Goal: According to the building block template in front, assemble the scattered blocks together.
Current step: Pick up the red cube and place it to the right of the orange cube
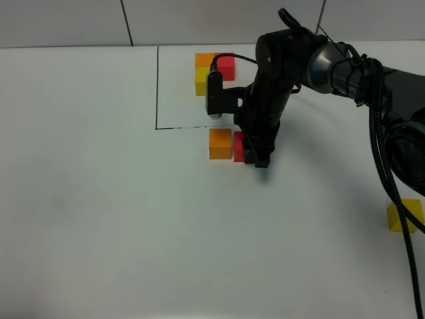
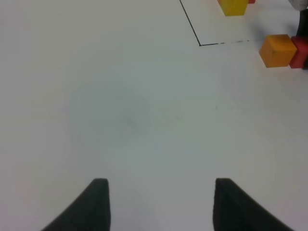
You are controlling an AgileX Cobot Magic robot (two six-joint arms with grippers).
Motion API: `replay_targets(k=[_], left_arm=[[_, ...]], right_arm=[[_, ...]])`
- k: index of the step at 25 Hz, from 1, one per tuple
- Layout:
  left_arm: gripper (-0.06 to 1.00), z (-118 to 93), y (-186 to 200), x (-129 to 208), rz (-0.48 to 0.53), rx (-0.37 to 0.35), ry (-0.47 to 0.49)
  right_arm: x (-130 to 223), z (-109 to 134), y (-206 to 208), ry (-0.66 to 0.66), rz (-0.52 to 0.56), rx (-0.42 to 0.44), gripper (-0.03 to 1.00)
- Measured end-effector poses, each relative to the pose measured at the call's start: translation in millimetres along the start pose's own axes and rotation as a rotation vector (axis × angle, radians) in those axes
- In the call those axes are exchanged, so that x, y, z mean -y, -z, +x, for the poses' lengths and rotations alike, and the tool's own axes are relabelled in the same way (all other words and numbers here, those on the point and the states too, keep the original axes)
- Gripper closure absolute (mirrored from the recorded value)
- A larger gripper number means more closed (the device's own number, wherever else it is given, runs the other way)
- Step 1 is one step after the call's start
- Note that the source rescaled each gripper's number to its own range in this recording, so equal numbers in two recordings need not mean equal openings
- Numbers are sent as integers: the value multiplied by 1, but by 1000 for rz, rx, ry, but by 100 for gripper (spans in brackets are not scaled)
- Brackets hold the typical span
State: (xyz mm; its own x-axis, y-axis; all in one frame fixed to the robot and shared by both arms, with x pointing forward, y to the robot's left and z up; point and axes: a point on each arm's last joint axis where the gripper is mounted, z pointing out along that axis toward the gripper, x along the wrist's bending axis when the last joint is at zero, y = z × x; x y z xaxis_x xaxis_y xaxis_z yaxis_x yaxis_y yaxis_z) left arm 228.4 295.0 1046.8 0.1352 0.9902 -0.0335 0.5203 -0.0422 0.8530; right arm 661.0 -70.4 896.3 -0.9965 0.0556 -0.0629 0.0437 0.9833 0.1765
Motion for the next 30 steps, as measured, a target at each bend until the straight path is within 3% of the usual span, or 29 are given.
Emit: replay_targets(k=[18, 30], left_arm=[[85, 0, 0, 0, 0, 0, 0], [85, 0, 0, 0, 0, 0, 0]], right_arm=[[0, -2, 0, -27, -2, 19, 95], [0, -2, 0, 36, -3, 20, 95]])
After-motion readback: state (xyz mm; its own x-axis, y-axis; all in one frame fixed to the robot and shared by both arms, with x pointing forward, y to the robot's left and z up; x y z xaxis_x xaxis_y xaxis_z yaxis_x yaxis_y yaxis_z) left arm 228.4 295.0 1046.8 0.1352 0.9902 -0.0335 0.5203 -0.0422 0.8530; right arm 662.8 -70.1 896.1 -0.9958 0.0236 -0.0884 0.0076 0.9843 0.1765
